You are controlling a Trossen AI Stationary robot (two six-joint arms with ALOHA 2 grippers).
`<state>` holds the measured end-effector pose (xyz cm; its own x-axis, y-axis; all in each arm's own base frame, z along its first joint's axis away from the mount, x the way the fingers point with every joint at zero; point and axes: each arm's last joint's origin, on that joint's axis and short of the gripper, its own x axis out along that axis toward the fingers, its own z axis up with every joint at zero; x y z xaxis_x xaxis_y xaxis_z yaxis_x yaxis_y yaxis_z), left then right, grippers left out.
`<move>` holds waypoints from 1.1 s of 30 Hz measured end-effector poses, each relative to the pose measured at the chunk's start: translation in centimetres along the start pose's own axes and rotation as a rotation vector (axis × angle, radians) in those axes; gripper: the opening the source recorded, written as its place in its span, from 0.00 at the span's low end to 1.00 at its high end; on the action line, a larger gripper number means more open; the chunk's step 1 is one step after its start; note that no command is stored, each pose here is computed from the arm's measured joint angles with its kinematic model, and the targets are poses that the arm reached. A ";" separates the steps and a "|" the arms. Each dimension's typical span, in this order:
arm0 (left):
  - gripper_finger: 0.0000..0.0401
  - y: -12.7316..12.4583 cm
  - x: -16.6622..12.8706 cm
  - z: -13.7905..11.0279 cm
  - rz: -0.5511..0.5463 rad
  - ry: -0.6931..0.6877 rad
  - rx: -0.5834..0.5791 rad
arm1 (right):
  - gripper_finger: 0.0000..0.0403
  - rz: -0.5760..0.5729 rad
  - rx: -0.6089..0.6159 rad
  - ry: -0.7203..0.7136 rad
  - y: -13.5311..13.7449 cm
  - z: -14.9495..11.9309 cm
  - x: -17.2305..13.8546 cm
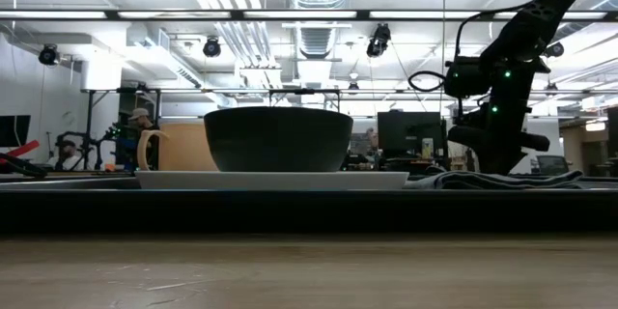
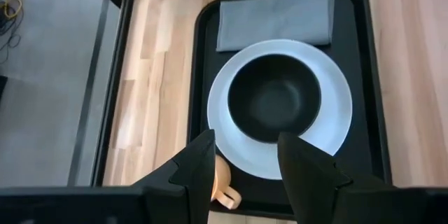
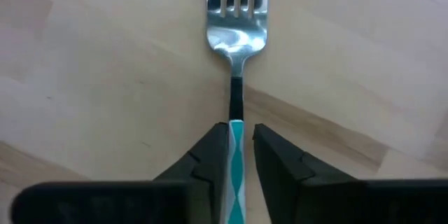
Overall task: Set up tray
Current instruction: Put the blue fork on top of the gray table napkin
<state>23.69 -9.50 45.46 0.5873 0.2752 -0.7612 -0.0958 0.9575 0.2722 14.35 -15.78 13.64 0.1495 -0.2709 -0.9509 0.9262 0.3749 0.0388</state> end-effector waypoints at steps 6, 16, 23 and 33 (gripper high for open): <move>0.34 -0.5 1.0 -0.3 0.012 0.038 0.022 | 0.04 0.005 -0.011 0.000 0.0 0.0 0.0; 0.34 -0.7 1.5 -0.5 0.018 0.055 0.028 | 0.03 0.047 0.009 0.068 0.2 -0.6 -0.3; 0.34 -0.7 1.4 -0.3 0.015 0.036 0.009 | 0.01 0.096 0.031 0.062 1.6 -2.5 -3.6; 0.34 -0.8 1.4 -0.4 0.016 0.039 -0.004 | 0.02 0.248 0.079 -0.116 3.6 -5.7 -9.5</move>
<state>24.28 -9.83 43.97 0.5540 0.2936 -0.7791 -0.1081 0.9532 0.2823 14.28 -6.80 21.02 0.4091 -0.2814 -0.8680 0.8800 0.3731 0.2938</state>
